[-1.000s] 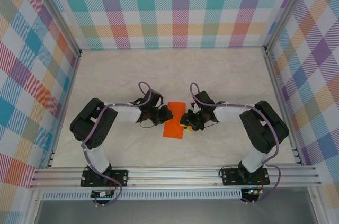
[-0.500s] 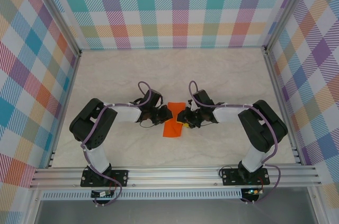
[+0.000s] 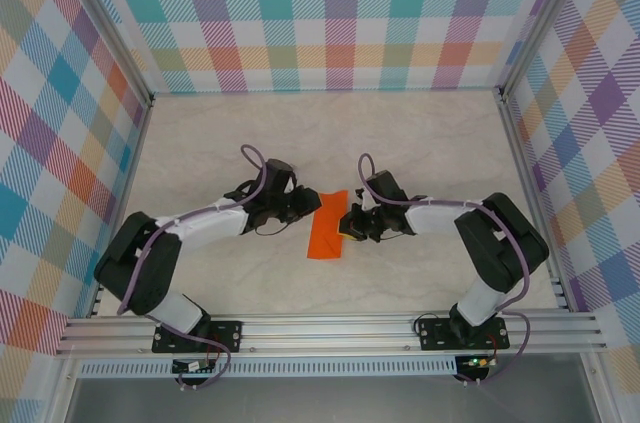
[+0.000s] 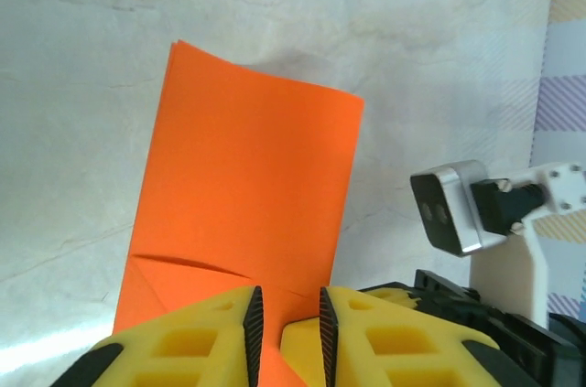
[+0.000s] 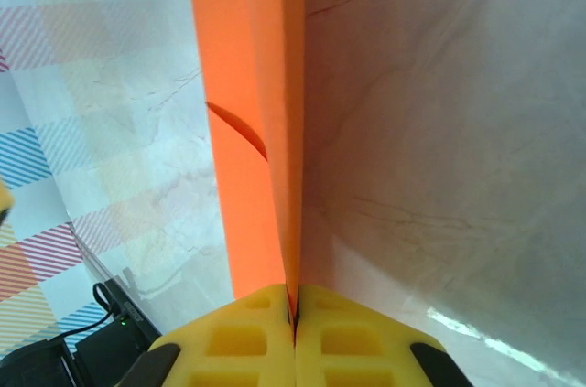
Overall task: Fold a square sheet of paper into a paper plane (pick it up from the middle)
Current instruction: Turn over the paper at the center of the table.
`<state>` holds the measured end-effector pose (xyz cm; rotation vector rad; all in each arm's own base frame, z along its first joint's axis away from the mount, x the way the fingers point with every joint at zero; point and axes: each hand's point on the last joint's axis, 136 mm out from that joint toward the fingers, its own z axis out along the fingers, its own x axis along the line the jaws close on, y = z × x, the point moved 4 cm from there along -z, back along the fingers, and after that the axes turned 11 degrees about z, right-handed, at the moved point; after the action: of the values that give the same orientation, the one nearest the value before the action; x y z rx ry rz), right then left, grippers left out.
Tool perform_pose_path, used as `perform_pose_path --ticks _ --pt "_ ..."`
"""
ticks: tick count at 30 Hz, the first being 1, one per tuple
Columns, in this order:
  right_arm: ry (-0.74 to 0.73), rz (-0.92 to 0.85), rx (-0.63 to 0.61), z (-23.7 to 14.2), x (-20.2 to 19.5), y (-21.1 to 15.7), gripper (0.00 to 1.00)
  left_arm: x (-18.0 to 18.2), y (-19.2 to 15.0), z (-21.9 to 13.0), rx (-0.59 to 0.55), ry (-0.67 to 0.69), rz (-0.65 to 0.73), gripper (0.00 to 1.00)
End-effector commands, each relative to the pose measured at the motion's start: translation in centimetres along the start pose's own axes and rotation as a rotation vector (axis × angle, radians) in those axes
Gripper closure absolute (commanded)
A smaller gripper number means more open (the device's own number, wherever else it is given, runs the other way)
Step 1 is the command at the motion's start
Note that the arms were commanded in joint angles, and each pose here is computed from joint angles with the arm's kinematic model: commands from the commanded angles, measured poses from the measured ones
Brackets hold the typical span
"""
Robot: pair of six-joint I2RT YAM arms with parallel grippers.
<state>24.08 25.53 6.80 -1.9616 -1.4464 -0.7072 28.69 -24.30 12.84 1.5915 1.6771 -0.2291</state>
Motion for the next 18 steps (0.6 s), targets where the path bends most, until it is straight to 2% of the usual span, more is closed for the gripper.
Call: perform_pose_path --ticks 1,5,8,12,15,18 --pt "0.025 -0.067 0.008 -1.2 1.6 -0.5 0.98 1.2 -0.6 -2.5 -0.036 0.087 0.013 0.72" --pt "-0.031 -0.080 -0.022 -2.9 1.7 -0.9 1.00 1.4 -1.0 -5.7 -0.083 0.122 0.038 0.70" --pt "-0.133 -0.124 -0.085 -6.1 2.0 -1.5 1.00 1.5 -1.5 -8.1 -0.123 0.131 0.052 0.67" --pt "-0.380 -0.162 -0.190 -12.0 1.2 -2.6 0.97 2.7 -3.2 -11.0 -0.140 0.159 0.046 0.60" --pt "-0.500 -0.195 -0.239 -16.1 1.3 -3.5 0.94 3.6 -4.3 -12.7 -0.159 0.170 0.032 0.52" --pt "-0.660 -0.197 -0.272 -19.0 1.0 -4.1 0.94 4.5 -5.6 -13.8 -0.163 0.171 0.022 0.46"
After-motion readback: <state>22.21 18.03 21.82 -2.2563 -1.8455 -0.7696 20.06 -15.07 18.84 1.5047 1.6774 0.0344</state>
